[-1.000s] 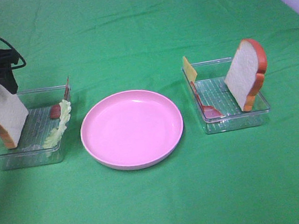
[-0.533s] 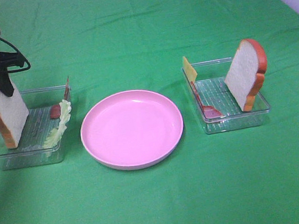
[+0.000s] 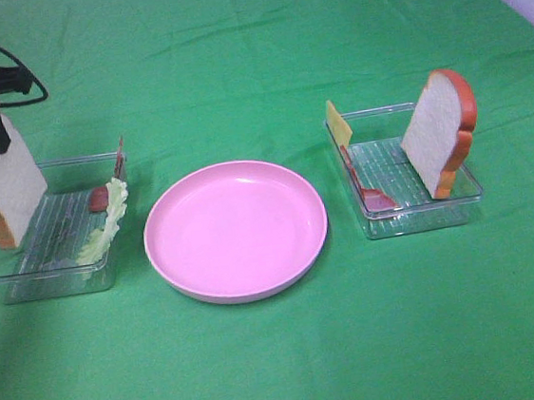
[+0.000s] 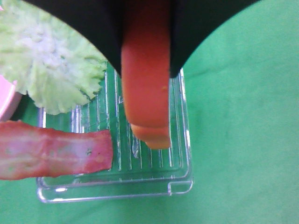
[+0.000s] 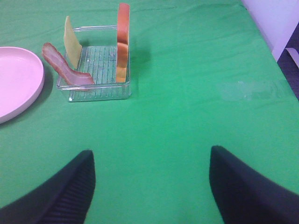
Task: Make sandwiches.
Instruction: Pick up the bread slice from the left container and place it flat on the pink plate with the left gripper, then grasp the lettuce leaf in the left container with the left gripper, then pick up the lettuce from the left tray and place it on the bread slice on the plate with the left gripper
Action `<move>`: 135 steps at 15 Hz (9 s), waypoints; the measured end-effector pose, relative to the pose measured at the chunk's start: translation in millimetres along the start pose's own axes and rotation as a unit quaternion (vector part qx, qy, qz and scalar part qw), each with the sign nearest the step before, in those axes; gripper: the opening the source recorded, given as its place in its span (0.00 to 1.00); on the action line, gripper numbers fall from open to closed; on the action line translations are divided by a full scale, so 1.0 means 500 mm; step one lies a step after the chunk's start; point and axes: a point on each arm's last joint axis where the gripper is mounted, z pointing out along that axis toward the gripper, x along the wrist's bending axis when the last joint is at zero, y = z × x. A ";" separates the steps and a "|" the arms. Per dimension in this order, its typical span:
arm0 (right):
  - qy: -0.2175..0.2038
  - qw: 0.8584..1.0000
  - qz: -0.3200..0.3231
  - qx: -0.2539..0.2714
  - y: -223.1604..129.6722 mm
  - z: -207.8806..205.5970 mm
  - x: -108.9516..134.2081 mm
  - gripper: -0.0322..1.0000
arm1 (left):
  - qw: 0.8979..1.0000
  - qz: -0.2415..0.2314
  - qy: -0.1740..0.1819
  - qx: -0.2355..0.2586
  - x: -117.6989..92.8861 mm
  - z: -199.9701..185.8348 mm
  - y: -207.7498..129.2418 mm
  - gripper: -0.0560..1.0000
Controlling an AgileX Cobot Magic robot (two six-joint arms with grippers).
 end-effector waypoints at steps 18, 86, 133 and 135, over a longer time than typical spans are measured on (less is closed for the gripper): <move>0.000 1.000 0.000 0.000 0.000 0.000 0.000 0.67 | 0.955 0.103 -0.273 -0.063 -0.288 -0.149 -0.020 0.25; 0.000 1.000 0.000 0.000 0.000 0.000 0.000 0.67 | 0.987 0.121 0.044 0.099 -0.308 0.054 -0.103 0.75; 0.000 1.000 0.000 0.000 0.000 0.000 0.000 0.67 | 0.991 0.092 -0.072 0.066 -0.350 0.026 -0.099 0.05; 0.000 1.000 0.000 0.000 0.000 0.000 0.000 0.67 | 0.980 0.087 -0.172 0.053 -0.399 0.027 -0.103 0.05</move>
